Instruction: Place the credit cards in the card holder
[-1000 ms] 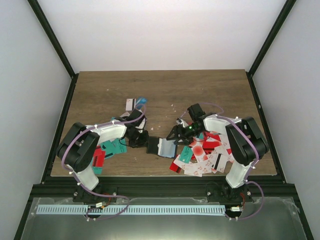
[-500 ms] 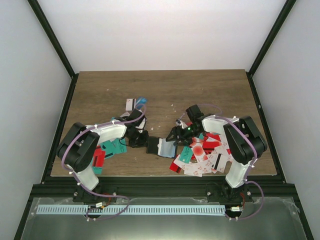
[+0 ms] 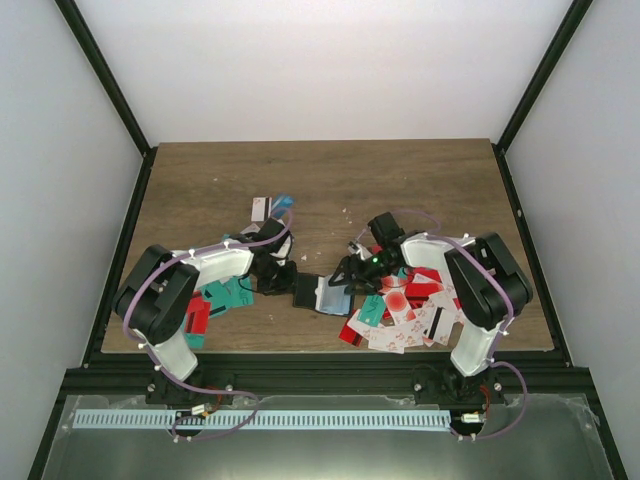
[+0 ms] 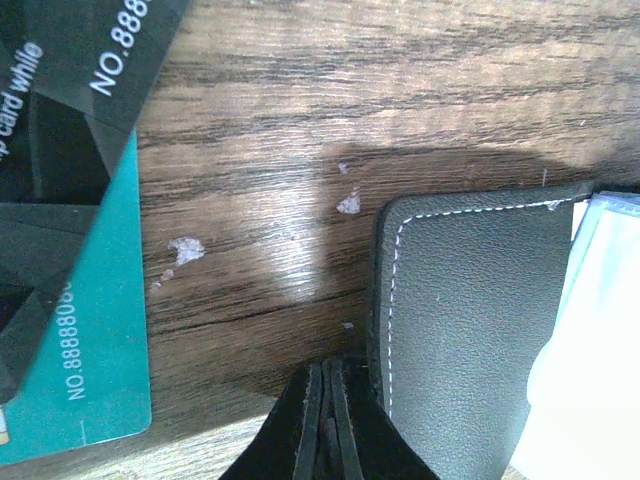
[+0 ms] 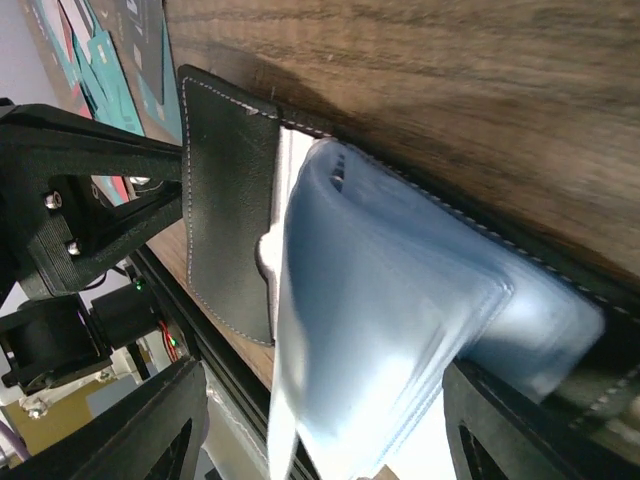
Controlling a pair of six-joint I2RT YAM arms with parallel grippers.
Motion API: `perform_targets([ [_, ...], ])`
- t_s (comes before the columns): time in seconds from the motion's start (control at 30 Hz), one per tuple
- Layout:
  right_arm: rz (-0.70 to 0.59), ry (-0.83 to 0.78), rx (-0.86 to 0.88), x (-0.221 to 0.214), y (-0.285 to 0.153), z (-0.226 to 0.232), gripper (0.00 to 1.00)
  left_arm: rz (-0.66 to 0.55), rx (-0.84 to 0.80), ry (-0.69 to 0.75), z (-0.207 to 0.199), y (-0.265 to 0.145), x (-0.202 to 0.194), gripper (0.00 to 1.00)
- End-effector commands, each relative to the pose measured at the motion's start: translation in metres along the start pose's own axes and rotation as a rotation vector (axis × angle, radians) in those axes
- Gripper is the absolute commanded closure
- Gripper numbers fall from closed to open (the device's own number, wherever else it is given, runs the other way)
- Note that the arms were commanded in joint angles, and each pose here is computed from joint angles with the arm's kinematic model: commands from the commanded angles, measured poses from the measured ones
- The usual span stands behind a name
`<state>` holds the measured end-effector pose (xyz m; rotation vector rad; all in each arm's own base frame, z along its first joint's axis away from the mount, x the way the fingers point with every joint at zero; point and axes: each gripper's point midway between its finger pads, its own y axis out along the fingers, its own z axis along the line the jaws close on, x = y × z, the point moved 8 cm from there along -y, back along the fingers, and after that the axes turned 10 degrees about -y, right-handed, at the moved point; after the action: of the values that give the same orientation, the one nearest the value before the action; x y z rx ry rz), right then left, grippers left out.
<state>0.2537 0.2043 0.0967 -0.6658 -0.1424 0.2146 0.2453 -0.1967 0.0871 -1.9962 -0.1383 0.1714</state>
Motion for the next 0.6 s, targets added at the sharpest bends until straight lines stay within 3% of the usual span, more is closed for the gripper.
perform_targets([
  [0.0,0.01,-0.033,0.009,0.005,0.006,0.012,0.34,0.021,0.091,-0.012,0.014,0.006,-0.004,0.96],
  [0.57,0.038,-0.085,-0.139,0.012,0.001,0.033,0.34,0.017,0.088,-0.004,0.013,0.007,-0.002,0.96],
])
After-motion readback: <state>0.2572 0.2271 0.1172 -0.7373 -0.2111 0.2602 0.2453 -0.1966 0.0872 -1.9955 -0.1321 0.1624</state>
